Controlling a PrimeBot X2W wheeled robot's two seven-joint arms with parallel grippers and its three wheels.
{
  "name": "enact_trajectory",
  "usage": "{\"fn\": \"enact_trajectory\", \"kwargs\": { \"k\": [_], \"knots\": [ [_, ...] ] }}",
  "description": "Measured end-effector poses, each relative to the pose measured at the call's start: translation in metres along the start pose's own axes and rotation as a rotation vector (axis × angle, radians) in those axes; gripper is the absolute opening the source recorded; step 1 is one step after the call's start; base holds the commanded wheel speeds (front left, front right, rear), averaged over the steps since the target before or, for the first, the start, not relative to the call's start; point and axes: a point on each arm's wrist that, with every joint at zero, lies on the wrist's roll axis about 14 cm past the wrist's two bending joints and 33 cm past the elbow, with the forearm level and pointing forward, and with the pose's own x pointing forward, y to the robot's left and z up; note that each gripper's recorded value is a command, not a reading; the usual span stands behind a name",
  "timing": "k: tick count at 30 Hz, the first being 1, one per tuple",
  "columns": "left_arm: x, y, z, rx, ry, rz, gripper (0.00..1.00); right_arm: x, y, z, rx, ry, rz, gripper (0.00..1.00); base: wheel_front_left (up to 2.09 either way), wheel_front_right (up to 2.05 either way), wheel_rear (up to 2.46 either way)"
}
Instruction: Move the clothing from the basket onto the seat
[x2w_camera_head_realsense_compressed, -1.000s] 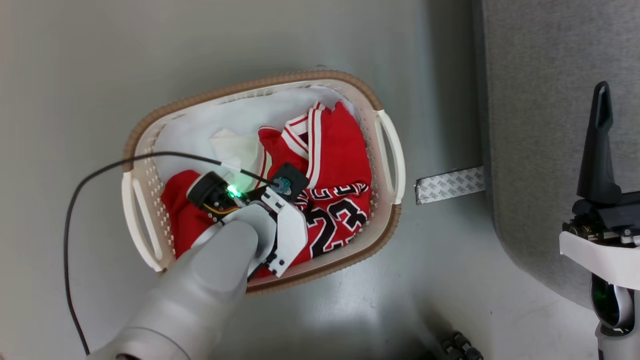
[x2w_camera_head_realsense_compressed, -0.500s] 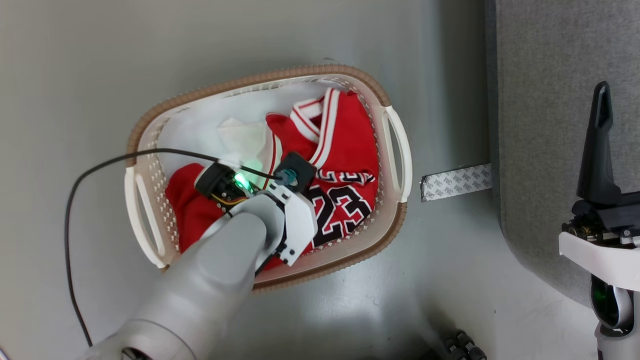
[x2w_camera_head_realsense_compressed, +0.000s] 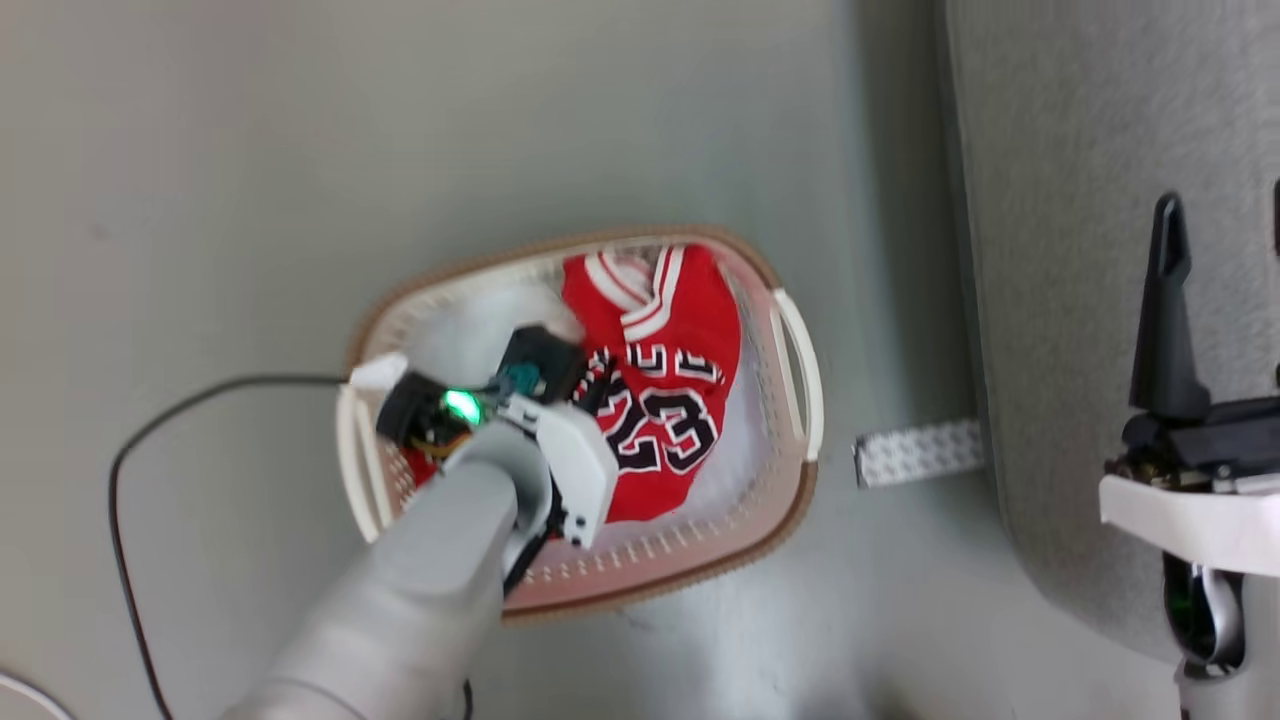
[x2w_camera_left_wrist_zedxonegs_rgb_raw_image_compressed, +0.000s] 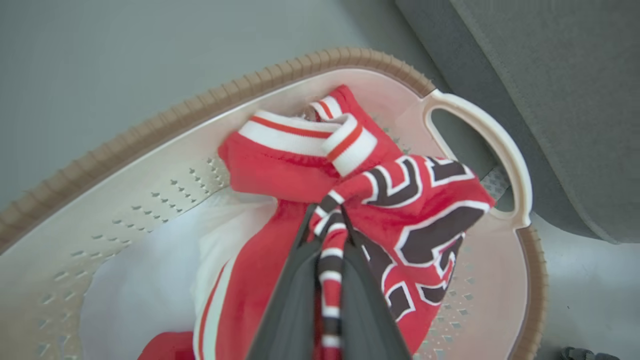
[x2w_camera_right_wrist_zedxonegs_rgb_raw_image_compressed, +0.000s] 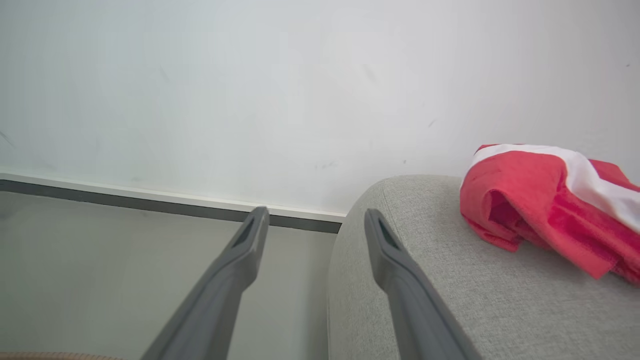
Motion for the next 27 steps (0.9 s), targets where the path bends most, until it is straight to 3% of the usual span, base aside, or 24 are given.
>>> {"fn": "enact_trajectory", "kwargs": {
  "k": [10, 27],
  "knots": [
    [-0.066, -0.009, 0.046, -0.068, -0.137, 0.096, 0.0, -0.025, 0.012, 0.043, 0.063, -0.058, 0.023, 1.0, 0.0, 0.0, 0.0],
    [-0.218, -0.032, 0.134, 0.007, -0.515, 0.277, 0.0, -0.11, 0.037, 0.094, 0.143, -0.131, 0.093, 1.0, 0.0, 0.0, 0.0]
  ]
}}
